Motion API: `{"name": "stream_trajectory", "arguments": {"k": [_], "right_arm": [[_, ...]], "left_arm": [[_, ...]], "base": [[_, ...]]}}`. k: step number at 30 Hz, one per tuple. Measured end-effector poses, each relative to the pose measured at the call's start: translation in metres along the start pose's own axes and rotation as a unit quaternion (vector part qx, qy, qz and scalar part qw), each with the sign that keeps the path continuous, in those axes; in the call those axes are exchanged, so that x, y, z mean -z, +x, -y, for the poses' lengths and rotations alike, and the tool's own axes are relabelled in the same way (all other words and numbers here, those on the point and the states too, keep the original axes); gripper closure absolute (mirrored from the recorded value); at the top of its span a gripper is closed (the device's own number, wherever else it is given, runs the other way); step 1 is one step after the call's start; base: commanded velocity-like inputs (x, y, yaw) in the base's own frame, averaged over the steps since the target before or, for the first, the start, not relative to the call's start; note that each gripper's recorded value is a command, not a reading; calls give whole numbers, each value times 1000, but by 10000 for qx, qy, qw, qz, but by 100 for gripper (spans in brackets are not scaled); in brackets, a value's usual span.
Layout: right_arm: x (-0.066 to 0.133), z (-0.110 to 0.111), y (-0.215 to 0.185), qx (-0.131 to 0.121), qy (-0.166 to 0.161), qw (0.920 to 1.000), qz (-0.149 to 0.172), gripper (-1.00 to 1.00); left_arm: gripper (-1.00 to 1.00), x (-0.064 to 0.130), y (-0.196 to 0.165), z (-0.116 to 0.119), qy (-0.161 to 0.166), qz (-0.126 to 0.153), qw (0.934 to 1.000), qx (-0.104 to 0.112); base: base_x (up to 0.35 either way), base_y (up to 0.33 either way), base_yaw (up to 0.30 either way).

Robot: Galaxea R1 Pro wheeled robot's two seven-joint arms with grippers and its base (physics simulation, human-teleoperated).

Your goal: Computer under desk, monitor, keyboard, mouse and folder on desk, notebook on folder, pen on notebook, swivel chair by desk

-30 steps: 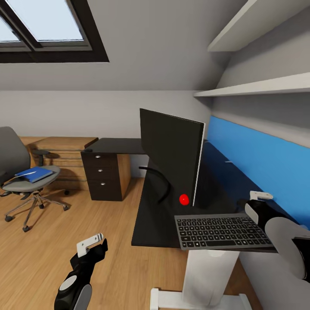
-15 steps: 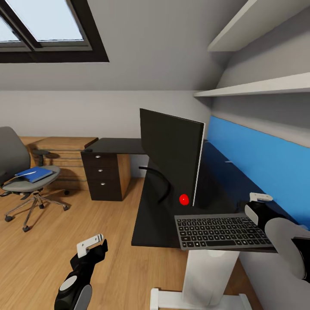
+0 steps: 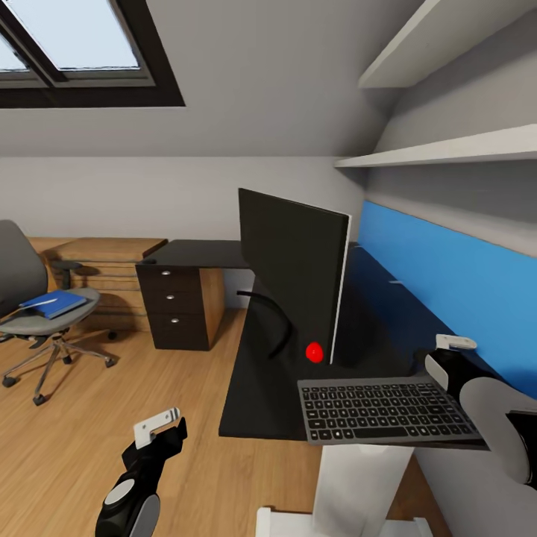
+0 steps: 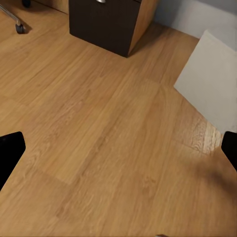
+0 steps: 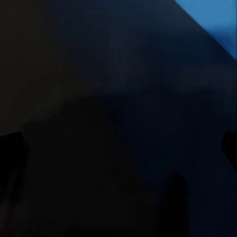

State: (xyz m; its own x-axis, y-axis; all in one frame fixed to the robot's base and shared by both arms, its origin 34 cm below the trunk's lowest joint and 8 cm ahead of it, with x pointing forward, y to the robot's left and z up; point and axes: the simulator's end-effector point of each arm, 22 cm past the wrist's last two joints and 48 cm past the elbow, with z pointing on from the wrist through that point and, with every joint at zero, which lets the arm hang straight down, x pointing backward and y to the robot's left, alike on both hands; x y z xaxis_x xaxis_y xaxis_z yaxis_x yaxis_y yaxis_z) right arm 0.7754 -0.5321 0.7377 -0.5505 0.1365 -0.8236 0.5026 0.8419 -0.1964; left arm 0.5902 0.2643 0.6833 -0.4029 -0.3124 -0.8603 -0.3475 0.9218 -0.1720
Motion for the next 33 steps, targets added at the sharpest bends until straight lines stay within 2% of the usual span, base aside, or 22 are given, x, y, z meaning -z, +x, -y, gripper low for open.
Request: {"name": "stream_trajectory", "arguments": {"k": [8,17,33], "right_arm": [[0,1,0,-1,21,10000,4,-100],[0,1,0,12,49,10000,-2,-100],[0,0,1,34,54,10000,-13,-100]], "left_arm": [[-100,0,1,0,-2,-3,10000,-4],[-100,0,1,0,-1,-6,10000,-12],[-100,0,1,0,1,-8,10000,-9]], "base": [[16,-26,0],[1,-167,0],[0,-13,0]]}}
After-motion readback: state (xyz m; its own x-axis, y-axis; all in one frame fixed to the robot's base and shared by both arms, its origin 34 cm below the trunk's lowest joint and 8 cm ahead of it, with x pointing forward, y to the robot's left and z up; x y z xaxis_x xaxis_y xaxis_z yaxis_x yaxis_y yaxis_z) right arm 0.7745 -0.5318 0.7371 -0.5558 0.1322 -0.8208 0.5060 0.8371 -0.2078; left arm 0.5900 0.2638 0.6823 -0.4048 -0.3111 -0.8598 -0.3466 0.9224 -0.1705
